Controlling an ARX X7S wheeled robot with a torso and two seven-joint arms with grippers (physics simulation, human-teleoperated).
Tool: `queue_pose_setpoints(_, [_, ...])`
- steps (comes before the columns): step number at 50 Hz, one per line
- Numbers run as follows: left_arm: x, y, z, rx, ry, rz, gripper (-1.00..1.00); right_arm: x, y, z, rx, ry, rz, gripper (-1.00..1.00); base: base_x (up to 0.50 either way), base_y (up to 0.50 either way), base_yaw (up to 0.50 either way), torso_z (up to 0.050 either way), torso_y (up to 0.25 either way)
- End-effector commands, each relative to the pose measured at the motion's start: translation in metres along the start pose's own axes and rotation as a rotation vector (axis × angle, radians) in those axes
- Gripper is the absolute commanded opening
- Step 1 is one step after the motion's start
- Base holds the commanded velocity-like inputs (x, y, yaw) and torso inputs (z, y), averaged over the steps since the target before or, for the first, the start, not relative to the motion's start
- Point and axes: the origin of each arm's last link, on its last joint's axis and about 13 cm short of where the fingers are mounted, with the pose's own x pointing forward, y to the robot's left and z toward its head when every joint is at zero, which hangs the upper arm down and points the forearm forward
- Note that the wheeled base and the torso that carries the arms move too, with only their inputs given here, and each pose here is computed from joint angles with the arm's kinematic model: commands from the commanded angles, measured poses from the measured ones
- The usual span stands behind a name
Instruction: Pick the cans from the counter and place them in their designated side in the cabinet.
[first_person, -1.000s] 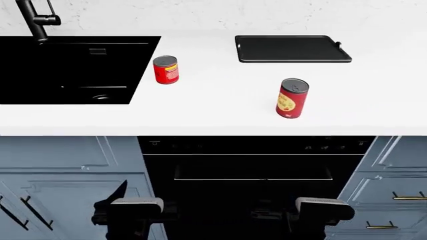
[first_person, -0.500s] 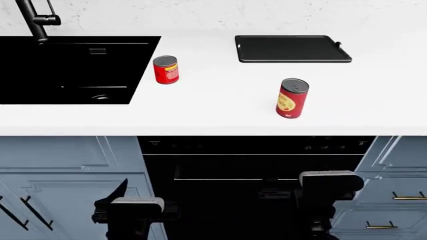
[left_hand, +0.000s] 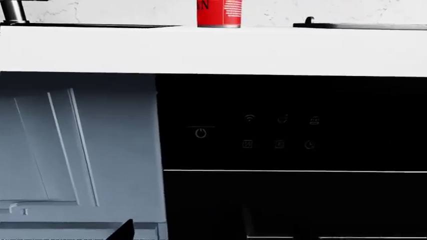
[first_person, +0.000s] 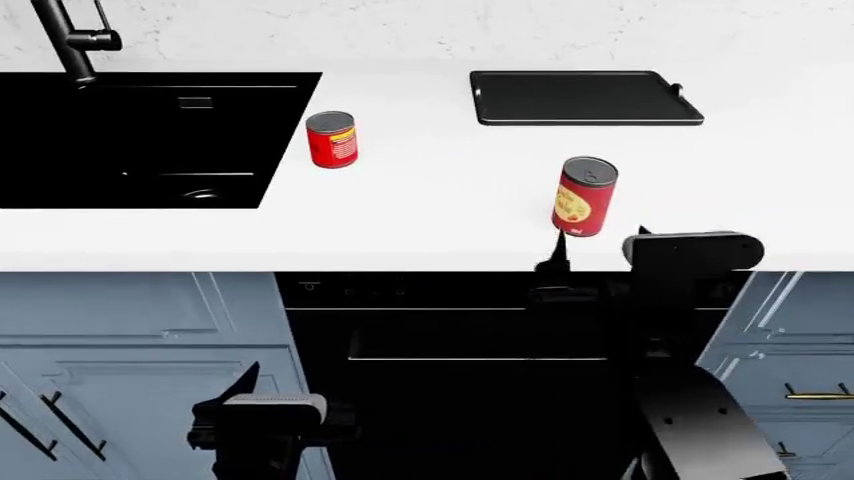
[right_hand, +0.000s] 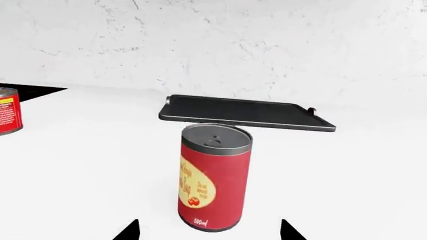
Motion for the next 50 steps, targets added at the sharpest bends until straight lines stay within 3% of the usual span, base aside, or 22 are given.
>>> queue_pose_setpoints(1, [0.0,0.0,-0.001,-0.003,0.014,-0.001,1.0,0.021,0.003,0.019,0.016,-0.023,0.031,1.0,0.0,0.0,0.0,0.0,0.0])
queue_pose_setpoints(16, [0.0,0.0,-0.001,-0.006,0.02,0.001,1.0,0.039,0.001,0.021,-0.011,-0.016,0.018,1.0,0.0,0.0,0.0,0.0,0.0])
queue_pose_setpoints(50, [0.001,0.001,-0.001,-0.016,0.025,0.011,1.0,0.05,0.003,0.012,-0.024,0.012,0.002,1.0,0.0,0.0,0.0,0.0,0.0])
